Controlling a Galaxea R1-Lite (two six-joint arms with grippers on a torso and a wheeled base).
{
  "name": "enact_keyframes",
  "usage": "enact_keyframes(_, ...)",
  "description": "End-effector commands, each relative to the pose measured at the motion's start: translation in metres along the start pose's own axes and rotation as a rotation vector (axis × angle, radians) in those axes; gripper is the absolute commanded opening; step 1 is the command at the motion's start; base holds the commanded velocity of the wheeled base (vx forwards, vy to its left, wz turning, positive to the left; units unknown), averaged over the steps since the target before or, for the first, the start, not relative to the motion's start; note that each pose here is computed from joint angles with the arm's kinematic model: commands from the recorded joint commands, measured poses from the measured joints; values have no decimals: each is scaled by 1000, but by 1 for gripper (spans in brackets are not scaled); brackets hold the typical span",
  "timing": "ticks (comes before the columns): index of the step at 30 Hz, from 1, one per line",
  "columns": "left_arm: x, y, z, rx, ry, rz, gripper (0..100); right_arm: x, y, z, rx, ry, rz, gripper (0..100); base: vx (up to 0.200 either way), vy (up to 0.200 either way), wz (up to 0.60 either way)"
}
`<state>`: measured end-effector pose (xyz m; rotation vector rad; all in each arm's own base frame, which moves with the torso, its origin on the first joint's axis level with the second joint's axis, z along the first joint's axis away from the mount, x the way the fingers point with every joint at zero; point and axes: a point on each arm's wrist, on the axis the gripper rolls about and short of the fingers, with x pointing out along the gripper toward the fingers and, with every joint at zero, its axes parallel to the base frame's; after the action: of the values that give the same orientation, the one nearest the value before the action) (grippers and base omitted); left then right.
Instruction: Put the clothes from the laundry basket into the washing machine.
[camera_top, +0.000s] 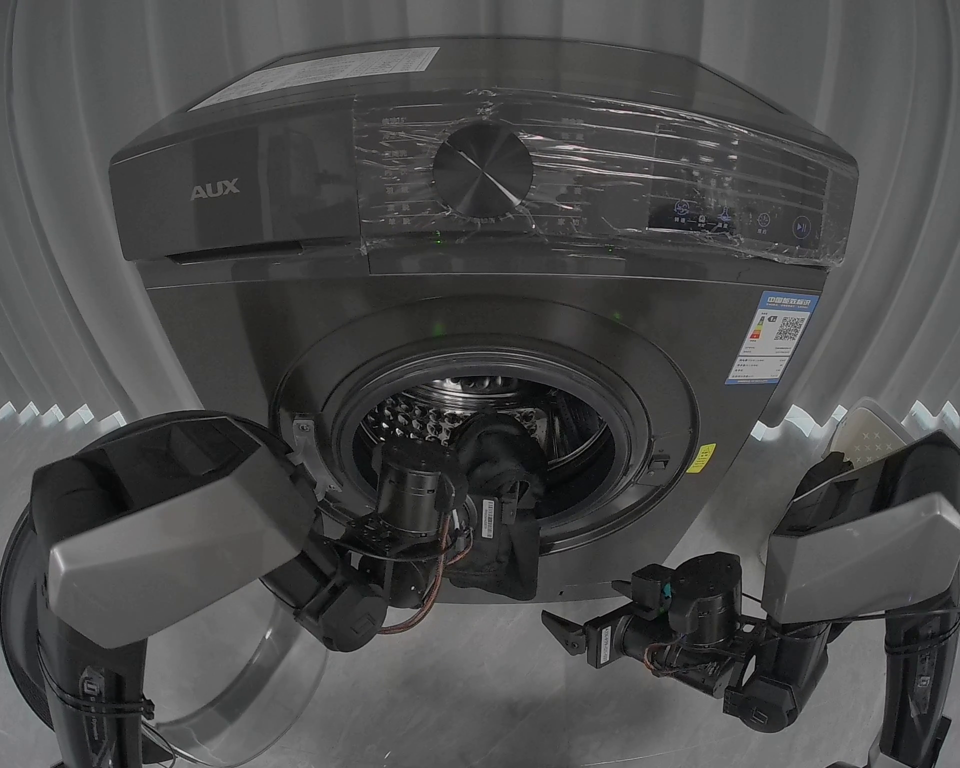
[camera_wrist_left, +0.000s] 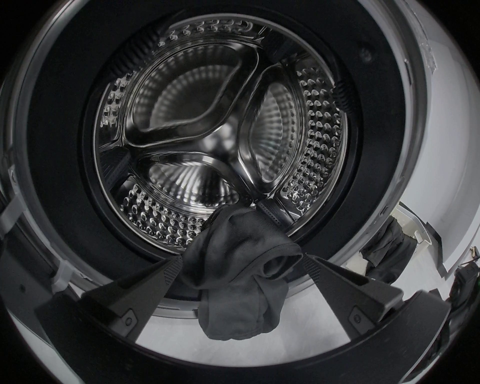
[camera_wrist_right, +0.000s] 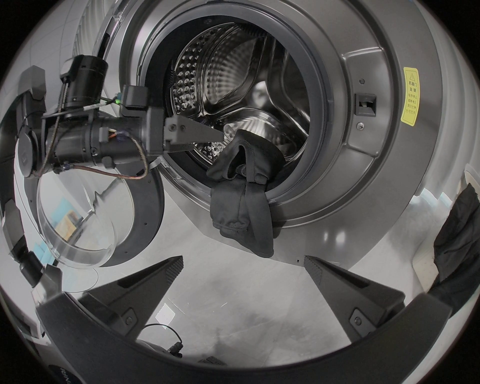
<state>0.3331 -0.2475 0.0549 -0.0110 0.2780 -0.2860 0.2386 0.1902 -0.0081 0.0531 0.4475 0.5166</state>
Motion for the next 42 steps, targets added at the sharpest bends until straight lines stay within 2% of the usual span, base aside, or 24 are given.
enact_keyframes(1,-18,2,7,-3,-7,-13,100,-1,0,1,1,-2,0,100,0,0,0)
enact_keyframes(5,-26,-8,11,-24,-86,-50,100,0,0,2,0,-7,-1,100,0,0,0)
enact_keyframes(8,-39,-14,5,-36,-138,-100,100,-1,0,1,2,-4,-2,100,0,0,0)
enact_keyframes(13,-52,-23,-8,-10,-137,-148,100,-1,2,4,0,-15,3,100,0,0,0)
enact_keyframes(16,-53,-23,-11,1,-130,-142,100,-2,4,5,2,-20,4,100,0,0,0)
enact_keyframes(22,-54,-20,-12,3,-126,-134,100,-2,3,5,3,-20,2,100,0,0,0)
enact_keyframes(26,-56,-19,-7,-7,-143,-137,100,-1,4,5,3,-23,3,100,0,0,0)
enact_keyframes(28,-62,-22,0,-26,-155,-149,100,-2,4,5,2,-22,3,100,0,0,0)
enact_keyframes(31,-80,-28,17,-81,-171,-186,100,-4,3,5,4,-21,1,100,0,0,0)
enact_keyframes(33,-80,-28,17,-81,-171,-186,100,-4,3,6,5,-22,1,100,0,0,0)
enact_keyframes(34,-91,-28,32,-143,-184,-201,100,-5,4,9,5,-32,5,100,0,0,0)
enact_keyframes(38,-99,-32,33,-158,-191,-169,100,-5,6,8,3,-32,12,100,0,0,0)
enact_keyframes(40,-107,-37,27,-172,-166,-178,100,-6,8,8,2,-33,17,100,0,0,0)
enact_keyframes(42,-114,-33,22,-160,-139,-173,100,-6,9,8,6,-31,18,100,0,0,0)
